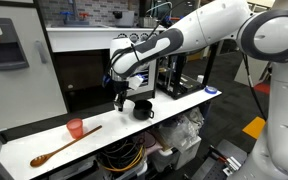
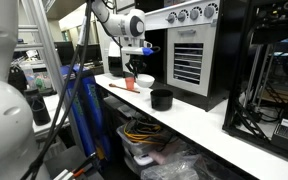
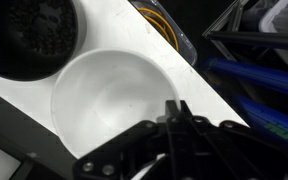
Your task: Pour the contents in the white bowl into the black mug
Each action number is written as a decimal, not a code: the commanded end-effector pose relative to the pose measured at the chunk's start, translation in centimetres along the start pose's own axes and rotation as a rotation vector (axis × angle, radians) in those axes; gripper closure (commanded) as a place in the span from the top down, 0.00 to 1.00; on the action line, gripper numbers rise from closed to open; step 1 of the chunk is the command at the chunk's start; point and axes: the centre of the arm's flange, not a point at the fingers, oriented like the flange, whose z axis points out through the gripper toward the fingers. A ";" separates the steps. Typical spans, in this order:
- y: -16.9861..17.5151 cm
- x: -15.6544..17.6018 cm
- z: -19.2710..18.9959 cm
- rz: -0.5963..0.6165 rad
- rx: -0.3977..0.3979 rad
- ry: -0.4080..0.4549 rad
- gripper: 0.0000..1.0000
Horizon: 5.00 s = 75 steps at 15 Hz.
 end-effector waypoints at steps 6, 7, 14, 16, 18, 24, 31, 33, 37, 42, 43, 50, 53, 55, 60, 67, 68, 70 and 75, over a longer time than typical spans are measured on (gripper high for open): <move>-0.1 6.8 4.5 -0.041 0.048 -0.099 0.01; -0.3 7.3 5.1 -0.043 0.050 -0.118 0.01; -2.2 8.9 7.5 -0.049 -0.002 -0.233 0.01; -2.6 9.0 7.7 -0.035 -0.036 -0.254 0.01; -3.0 9.1 8.0 -0.014 -0.067 -0.260 0.01; -3.2 8.8 9.0 0.067 -0.138 -0.245 0.01; -3.4 8.4 9.3 0.106 -0.176 -0.224 0.01; -3.4 8.4 9.4 0.110 -0.190 -0.209 0.01; -3.4 8.6 9.9 0.116 -0.205 -0.155 0.01; -3.8 8.4 11.0 0.122 -0.202 -0.098 0.01; -3.8 8.3 11.2 0.125 -0.201 -0.089 0.01; -4.4 7.5 12.1 0.146 -0.210 -0.065 0.42; -4.6 6.9 11.1 0.165 -0.238 -0.070 0.64; -4.9 6.5 9.6 0.187 -0.272 -0.067 0.77; -7.1 4.9 3.9 0.238 -0.319 -0.051 1.00; -10.7 -0.4 -3.3 0.370 -0.300 -0.049 1.00; -10.9 -1.8 -3.9 0.384 -0.309 -0.037 1.00; -10.8 -4.6 -4.9 0.413 -0.317 -0.017 1.00; -8.6 -13.0 -6.5 0.436 -0.328 0.017 1.00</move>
